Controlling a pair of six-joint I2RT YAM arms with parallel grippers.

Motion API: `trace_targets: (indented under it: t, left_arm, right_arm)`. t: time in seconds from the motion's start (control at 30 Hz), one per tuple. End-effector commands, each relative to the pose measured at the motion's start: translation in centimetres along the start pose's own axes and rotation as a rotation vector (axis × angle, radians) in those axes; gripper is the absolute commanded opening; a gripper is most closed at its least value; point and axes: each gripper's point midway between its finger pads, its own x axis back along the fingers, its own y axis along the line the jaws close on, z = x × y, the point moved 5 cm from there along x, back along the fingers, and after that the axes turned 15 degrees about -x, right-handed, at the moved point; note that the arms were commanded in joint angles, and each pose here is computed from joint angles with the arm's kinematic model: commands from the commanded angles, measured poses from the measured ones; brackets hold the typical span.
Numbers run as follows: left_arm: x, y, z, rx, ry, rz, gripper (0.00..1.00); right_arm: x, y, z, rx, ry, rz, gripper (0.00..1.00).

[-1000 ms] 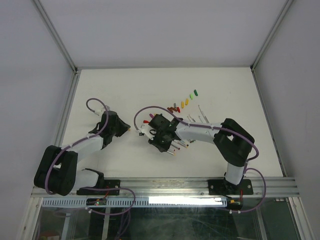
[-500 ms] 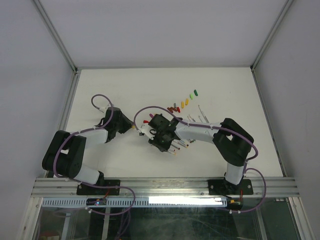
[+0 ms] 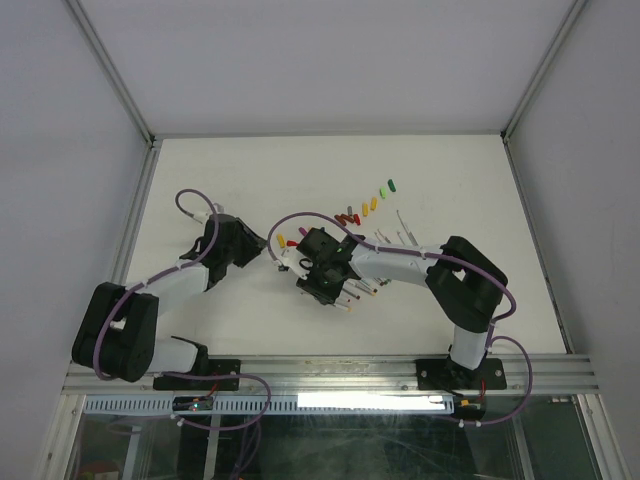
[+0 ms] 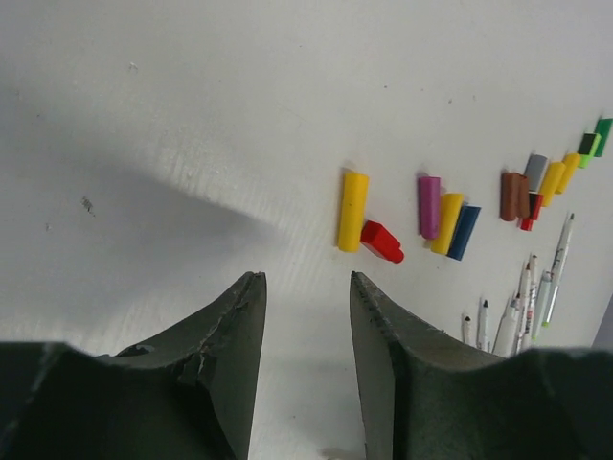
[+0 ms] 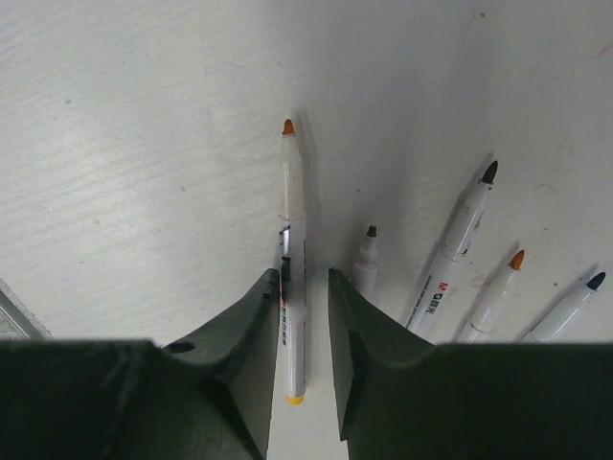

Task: Open the pen caps
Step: Place the pen cap at the center of the board, then reset both arms

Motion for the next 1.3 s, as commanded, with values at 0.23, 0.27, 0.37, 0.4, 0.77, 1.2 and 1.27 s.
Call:
trace_targets:
  t: [0.23, 0.27, 0.37, 0.4, 0.77, 1.2, 1.27]
  left_arm:
    - [5.1, -2.7, -2.8, -0.103, -0.163, 0.159, 0.53]
    - [5.5, -3.0, -2.8, -0.132, -0.173, 0.191, 0.54]
    - [6.9, -3.8, -2.8, -0.185, -0.212, 0.288, 0.61]
    - [7.4, -4.1, -2.8, -0.201, -0.229, 0.325, 0.65]
    - [9.7, -4.3, -1.8, -0.237, -0.295, 0.447, 0.83]
    - [11.4, -6.4, -2.8, -0.305, -0.379, 0.6, 0.99]
    - [11.6, -7.0, -3.5, -0.324, -0.387, 0.61, 0.99]
  right_arm:
    - [3.2, 1.1, -2.8, 0.051, -0.138, -0.042, 0.3]
    - [3.3, 1.2, -2.8, 0.053, -0.141, -0.043, 0.3]
    - [3.6, 1.2, -2.8, 0.054, -0.149, -0.051, 0.3]
    - [3.6, 1.1, -2.8, 0.055, -0.149, -0.051, 0.3]
    - [4.2, 1.5, -2.9, 0.066, -0.166, -0.082, 0.31]
    - [11.6, -1.6, -4.1, 0.078, -0.374, -0.113, 0.36]
    - [14.2, -3.6, -4.2, 0.059, -0.46, -0.069, 0.4]
